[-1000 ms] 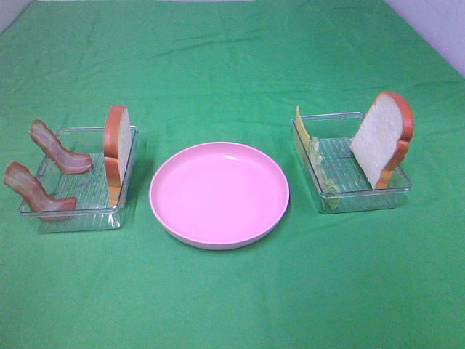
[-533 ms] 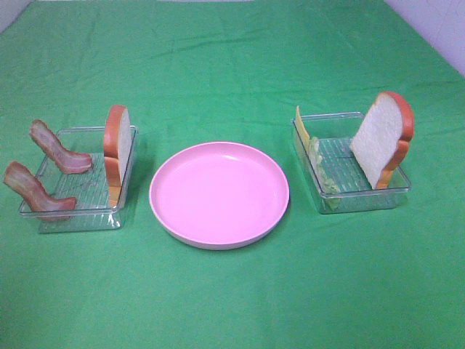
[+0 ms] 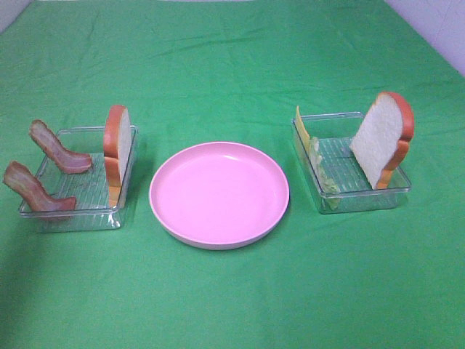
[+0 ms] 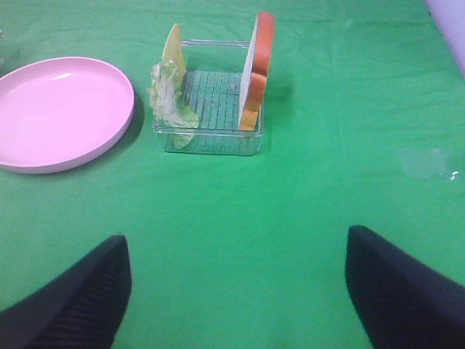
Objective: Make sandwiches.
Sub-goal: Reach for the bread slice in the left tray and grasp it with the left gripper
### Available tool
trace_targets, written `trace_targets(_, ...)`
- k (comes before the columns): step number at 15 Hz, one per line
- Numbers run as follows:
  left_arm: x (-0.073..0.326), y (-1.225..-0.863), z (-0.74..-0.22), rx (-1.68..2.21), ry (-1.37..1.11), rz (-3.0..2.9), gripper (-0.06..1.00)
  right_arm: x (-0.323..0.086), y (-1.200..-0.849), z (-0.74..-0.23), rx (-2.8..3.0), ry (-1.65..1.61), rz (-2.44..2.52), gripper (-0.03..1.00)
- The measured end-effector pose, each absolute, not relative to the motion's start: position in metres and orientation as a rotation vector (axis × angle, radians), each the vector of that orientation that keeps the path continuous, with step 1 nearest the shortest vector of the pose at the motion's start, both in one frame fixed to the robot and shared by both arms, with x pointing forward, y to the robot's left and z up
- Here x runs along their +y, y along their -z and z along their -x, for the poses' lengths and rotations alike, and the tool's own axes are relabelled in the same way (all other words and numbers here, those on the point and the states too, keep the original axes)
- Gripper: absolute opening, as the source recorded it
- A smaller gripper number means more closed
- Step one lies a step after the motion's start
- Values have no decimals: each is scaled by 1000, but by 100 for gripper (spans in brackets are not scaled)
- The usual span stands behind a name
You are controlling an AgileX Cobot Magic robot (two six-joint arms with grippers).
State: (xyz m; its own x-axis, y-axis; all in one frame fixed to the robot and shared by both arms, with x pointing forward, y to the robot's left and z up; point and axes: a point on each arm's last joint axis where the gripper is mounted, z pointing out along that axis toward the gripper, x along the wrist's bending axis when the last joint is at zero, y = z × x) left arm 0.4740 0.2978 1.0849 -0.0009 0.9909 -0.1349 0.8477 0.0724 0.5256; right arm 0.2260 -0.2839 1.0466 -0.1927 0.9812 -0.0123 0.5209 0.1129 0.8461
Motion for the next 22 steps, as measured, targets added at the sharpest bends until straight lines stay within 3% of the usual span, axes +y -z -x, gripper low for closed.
trace_targets(7,208,-1076,-588,1786,-160,-2048,80,-284,-1047,-226,1790,-976,-1462,77)
trace_targets(11,141,-1040,-619,1930,-124,-2195,80,-284,-1047,-226,1790,-976,-1462,77)
trace_targets(19,120,-966,-643,2101,-102,-2266,80,-284,-1047,-226,1790,-976,-1462,77)
trace_targets(21,120,-964,-644,2117,-105,-2257,76,-284,-1047,-226,1790,-976,-1462,77)
trace_targets(22,122,-964,-645,2144,-145,-2245,58,-284,-1047,-226,1790,-976,-1462,77)
